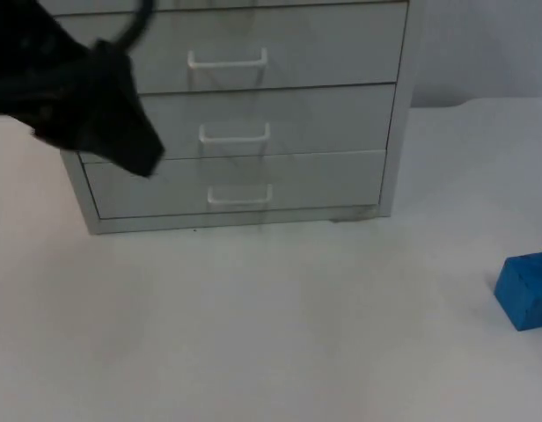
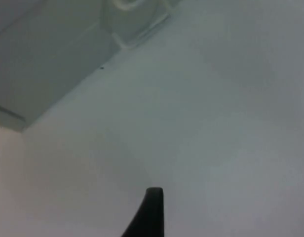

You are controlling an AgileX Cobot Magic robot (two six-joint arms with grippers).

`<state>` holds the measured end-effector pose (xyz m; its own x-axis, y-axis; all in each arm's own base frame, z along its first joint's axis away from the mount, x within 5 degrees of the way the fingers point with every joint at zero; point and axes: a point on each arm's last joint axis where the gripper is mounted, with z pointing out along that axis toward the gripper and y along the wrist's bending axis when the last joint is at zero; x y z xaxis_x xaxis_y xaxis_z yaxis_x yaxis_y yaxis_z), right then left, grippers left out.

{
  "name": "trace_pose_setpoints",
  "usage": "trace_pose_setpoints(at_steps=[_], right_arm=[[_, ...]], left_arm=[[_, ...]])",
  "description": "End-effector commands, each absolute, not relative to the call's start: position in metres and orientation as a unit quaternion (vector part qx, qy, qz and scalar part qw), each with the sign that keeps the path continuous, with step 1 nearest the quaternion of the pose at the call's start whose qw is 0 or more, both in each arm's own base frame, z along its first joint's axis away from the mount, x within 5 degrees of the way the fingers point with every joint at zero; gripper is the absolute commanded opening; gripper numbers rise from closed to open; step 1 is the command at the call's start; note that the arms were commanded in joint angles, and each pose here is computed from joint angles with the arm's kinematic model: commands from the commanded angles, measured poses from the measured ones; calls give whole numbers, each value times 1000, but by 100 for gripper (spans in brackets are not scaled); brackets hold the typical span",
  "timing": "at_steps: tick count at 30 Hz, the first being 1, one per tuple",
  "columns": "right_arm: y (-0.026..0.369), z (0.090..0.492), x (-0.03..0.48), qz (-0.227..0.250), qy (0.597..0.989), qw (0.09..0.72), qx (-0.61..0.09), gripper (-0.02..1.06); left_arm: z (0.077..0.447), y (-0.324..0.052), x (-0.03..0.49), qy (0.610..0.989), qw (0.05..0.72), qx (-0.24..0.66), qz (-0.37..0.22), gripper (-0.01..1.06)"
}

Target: Open the drawer with the left hand, place the block into the drawer with the right hand, then close the drawer with the left hand.

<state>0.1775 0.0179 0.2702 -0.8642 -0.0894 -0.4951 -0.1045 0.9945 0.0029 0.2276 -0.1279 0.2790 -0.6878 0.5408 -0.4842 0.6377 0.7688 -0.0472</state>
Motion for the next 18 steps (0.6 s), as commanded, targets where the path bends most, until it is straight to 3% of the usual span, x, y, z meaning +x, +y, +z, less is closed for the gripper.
trace_pose_setpoints(at_steps=[1,5,14,16,18], right_arm=[[17,271,177,16,965,256,-49,105],[17,272,178,16,965,259,-49,105],[17,272,178,16,964,260,-49,105],[17,272,178,16,964,260,-49,105],[17,272,178,16,964,261,-49,105]], left_arm=[[264,-149,230,896,218,378,-83,85],[226,-186,229,859,182,478,-32,85],[181,-219,231,805,169,569,17,84],[178,-221,232,798,171,577,23,82],[173,-222,235,788,177,589,33,69]])
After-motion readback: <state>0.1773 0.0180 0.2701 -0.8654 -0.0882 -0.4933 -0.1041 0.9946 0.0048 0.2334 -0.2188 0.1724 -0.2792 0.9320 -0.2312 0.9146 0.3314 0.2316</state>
